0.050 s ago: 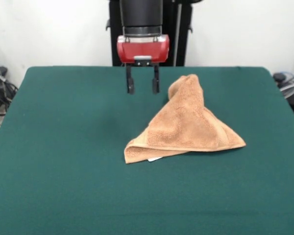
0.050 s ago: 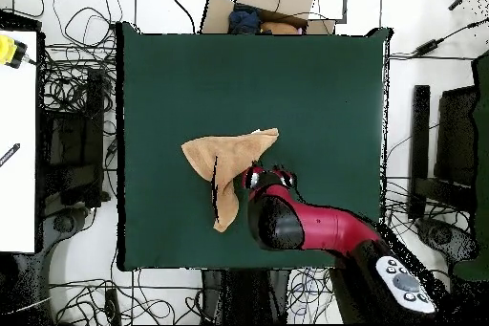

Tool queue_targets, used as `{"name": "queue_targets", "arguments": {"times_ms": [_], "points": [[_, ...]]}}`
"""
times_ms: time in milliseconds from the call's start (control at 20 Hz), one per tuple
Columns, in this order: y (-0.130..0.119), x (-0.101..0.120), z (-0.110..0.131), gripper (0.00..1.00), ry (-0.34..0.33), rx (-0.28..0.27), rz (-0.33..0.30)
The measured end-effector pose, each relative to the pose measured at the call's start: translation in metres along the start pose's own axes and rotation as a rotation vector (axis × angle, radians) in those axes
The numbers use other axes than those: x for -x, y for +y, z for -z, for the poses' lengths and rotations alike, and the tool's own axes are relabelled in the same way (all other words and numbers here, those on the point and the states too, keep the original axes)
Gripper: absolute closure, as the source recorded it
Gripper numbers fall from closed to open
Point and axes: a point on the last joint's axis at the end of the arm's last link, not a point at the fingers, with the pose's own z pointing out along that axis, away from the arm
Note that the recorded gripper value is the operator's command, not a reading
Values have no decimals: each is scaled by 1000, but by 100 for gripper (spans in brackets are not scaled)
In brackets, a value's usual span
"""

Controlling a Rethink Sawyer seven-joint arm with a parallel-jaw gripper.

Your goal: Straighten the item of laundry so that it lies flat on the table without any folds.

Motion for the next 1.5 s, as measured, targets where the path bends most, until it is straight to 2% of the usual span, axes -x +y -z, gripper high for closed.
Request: {"name": "queue_targets", "arguments": {"times_ms": [100, 300, 400, 450, 600, 1000, 1300, 1500], "points": [[5, -5, -7, 0, 6, 10, 7], [33, -17, -21, 0, 3, 44, 38], [49, -21, -23, 0, -1, 58, 61], [66, -26, -23, 0, 0, 71, 86], [85, -29, -21, 0, 6, 80, 112], [124, -14, -9, 0, -29, 81, 156], [134, -12, -6, 0, -37, 82, 171], [121, -15, -11, 0, -24, 83, 144]]}}
